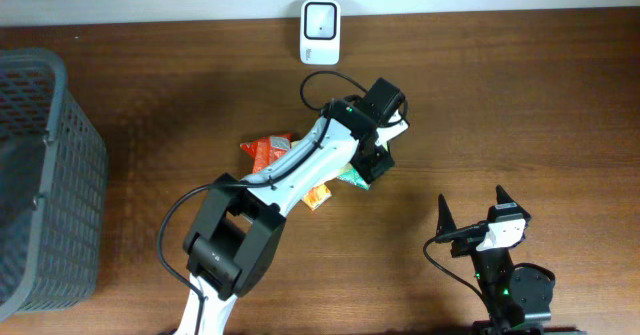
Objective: Scan the item barcode
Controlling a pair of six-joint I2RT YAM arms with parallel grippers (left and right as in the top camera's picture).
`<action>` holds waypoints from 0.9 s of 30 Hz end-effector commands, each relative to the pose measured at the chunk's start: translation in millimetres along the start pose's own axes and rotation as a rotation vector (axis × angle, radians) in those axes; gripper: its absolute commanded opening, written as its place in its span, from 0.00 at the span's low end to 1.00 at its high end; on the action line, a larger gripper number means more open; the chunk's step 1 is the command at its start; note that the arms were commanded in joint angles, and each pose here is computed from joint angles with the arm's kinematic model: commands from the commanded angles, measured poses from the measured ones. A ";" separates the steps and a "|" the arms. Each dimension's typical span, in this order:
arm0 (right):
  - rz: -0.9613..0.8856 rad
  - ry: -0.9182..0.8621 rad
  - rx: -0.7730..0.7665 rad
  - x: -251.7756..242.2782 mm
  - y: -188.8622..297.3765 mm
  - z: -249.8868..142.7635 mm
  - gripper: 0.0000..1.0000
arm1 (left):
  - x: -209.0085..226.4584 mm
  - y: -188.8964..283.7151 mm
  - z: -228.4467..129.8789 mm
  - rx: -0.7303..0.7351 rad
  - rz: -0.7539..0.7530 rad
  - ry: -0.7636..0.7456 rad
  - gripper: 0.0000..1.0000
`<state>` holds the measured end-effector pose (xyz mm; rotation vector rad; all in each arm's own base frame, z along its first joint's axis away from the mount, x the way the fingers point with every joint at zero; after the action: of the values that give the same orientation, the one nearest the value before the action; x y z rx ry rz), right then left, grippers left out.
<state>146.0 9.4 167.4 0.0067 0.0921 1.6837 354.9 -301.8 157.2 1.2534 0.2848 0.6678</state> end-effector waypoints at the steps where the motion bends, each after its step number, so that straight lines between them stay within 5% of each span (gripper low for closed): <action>1: -0.007 -0.012 0.005 -0.8 -0.1 -2.6 0.99 | 36.0 85.2 25.6 -0.204 0.085 0.094 0.99; 4: -0.007 -0.012 0.005 -0.8 -0.1 -2.6 0.99 | 81.7 151.5 13.6 -0.295 0.154 0.187 0.99; 7: -0.007 -0.012 0.005 -0.8 -0.1 -2.6 0.99 | 138.2 211.9 -34.6 -0.334 0.242 0.403 0.99; 8: -0.007 -0.012 0.005 -0.8 -0.1 -2.6 0.99 | 181.0 244.7 -84.5 -0.325 0.339 0.640 0.99; 10: -0.007 -0.012 0.005 -0.8 -0.1 -2.6 0.99 | 219.9 274.4 -141.9 -0.321 0.435 0.859 0.99; 16: -0.007 -0.012 0.005 -0.8 -0.1 -2.6 0.99 | 278.3 305.3 -253.6 -0.268 0.592 1.171 0.99; 27: -0.007 -0.012 0.005 -0.8 -0.1 -2.6 0.99 | 281.5 309.6 -282.3 -0.212 0.610 1.245 0.99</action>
<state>146.0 9.4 167.3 0.0063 0.0929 1.6837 331.2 139.6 397.0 0.5864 0.8352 1.9197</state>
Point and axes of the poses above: each gripper's point midway between its finger pads, its own y axis back along the fingers, its own x axis along the line the jaws close on, z = x × y, the point moved 10 cm from there along y, back along the fingers, and after that the axes turned 2 degrees about y, right-handed, at the moved point
